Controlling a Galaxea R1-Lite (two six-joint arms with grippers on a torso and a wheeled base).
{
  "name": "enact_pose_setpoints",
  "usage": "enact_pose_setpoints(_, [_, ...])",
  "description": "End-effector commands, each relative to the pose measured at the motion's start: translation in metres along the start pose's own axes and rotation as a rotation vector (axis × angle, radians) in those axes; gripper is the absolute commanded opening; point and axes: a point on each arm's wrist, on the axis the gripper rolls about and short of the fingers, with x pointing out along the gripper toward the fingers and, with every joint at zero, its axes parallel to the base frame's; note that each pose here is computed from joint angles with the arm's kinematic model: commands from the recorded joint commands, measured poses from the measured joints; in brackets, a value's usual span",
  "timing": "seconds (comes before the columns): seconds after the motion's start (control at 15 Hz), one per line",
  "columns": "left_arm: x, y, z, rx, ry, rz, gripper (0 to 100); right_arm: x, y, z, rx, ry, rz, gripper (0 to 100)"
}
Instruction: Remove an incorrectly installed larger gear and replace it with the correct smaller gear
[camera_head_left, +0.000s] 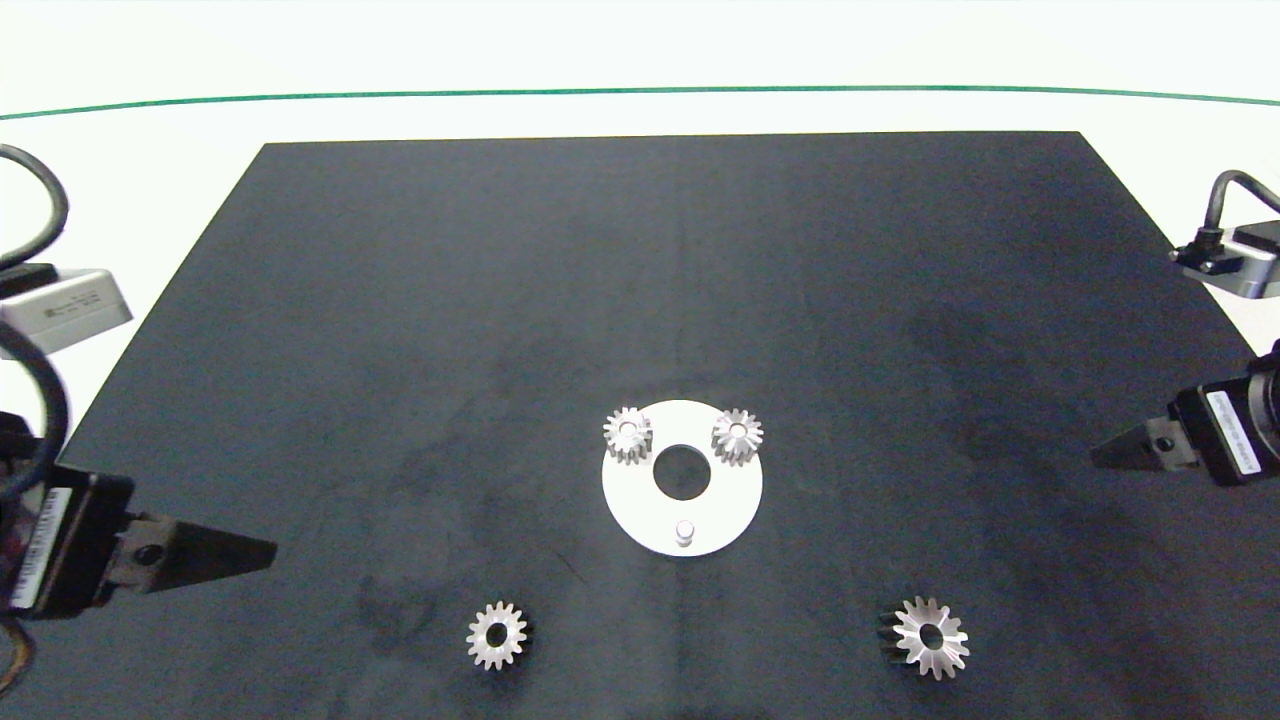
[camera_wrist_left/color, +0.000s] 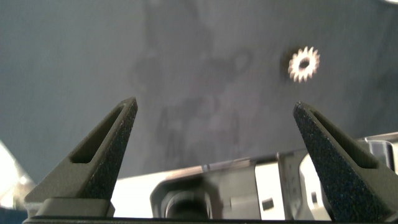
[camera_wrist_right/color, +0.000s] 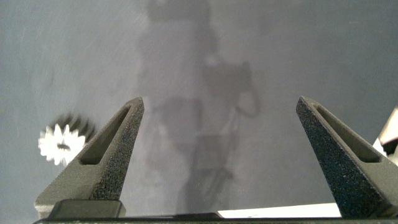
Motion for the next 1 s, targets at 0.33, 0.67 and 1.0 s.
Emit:
enact_pose_setpoints(0.33, [0.024, -0.044, -0.003, -0.054, 0.085, -0.08, 100, 0.006, -0.005, 0.009, 0.031, 0.012, -0.016, 100])
enact_pose_setpoints(0.67, [0.038, -0.073, -0.007, -0.118, 0.093, 0.007, 100, 0.006, -0.005, 0.009, 0.032, 0.01, -0.017, 100])
enact_pose_setpoints(1.0, [0.06, -0.111, -0.026, -0.061, 0.065, 0.07, 100, 0.005, -0.006, 0.009, 0.034, 0.008, -0.018, 100])
